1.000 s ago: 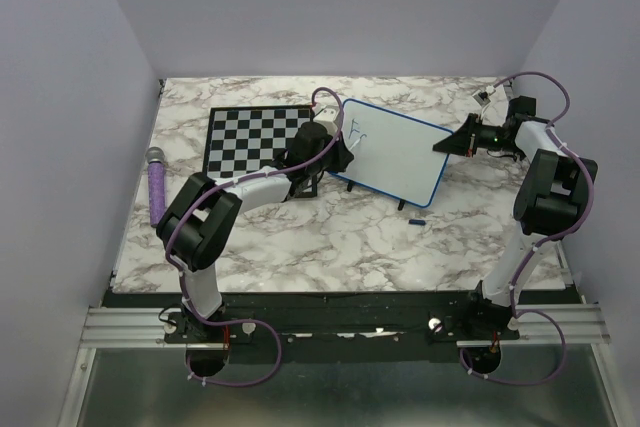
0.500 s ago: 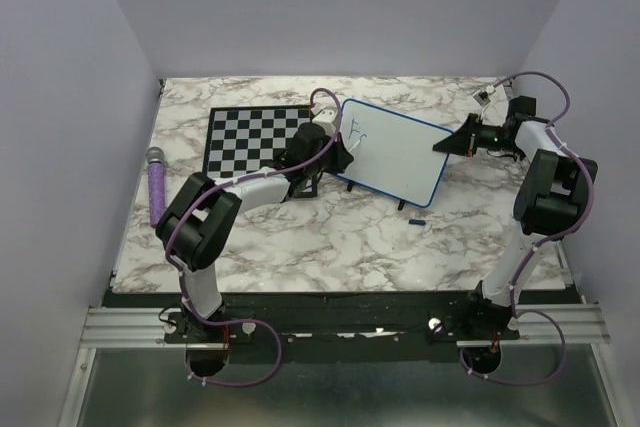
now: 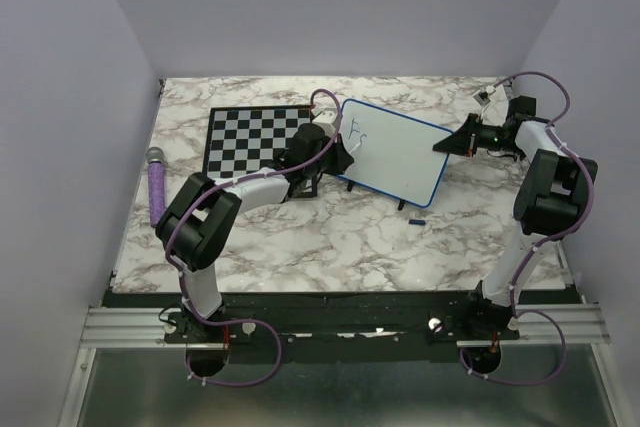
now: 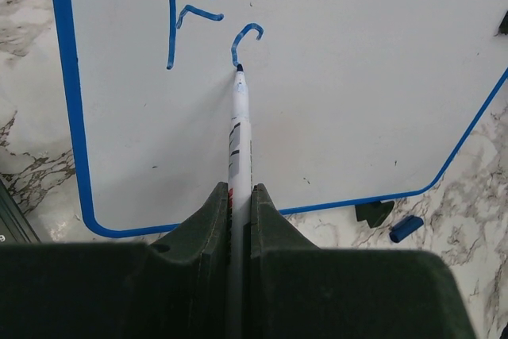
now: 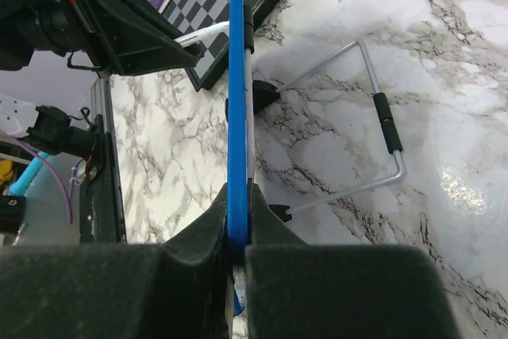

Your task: Write a sentence on the whiteboard

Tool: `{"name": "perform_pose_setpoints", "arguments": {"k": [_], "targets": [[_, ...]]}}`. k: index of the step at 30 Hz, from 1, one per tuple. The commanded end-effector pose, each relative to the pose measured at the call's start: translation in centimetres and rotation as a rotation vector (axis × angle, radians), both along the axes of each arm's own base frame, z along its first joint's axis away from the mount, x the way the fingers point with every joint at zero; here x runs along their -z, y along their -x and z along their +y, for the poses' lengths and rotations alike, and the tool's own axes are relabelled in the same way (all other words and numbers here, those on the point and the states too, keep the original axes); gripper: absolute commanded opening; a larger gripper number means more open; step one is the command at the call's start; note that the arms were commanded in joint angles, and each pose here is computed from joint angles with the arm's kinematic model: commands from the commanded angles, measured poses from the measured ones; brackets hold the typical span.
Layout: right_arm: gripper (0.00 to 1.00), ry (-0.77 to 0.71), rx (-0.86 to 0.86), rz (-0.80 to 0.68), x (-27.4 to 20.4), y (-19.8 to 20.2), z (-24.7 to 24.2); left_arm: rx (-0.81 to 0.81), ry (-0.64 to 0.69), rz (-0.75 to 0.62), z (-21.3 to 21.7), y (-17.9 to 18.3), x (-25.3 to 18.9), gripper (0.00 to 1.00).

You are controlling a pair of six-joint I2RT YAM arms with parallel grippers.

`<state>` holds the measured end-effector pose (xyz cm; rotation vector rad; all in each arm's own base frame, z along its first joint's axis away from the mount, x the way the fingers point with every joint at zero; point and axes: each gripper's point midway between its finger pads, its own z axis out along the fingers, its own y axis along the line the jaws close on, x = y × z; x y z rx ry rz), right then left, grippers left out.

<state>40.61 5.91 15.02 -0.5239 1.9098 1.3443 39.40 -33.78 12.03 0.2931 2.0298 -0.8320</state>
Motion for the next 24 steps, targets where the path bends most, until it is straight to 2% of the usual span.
{"name": "perform_pose_setpoints", "arguments": {"k": [1, 24], "targets": [[0.0, 0.065, 0.008, -0.079, 0.2, -1.2, -0.8, 0.036, 0.007, 0.017, -0.6, 1.0, 0.0, 0.0], [0.01, 0.065, 0.008, -0.079, 0.3, -1.2, -0.8, 0.011, 0.016, -0.008, -1.2, -0.6, -1.7, 0.0]]}}
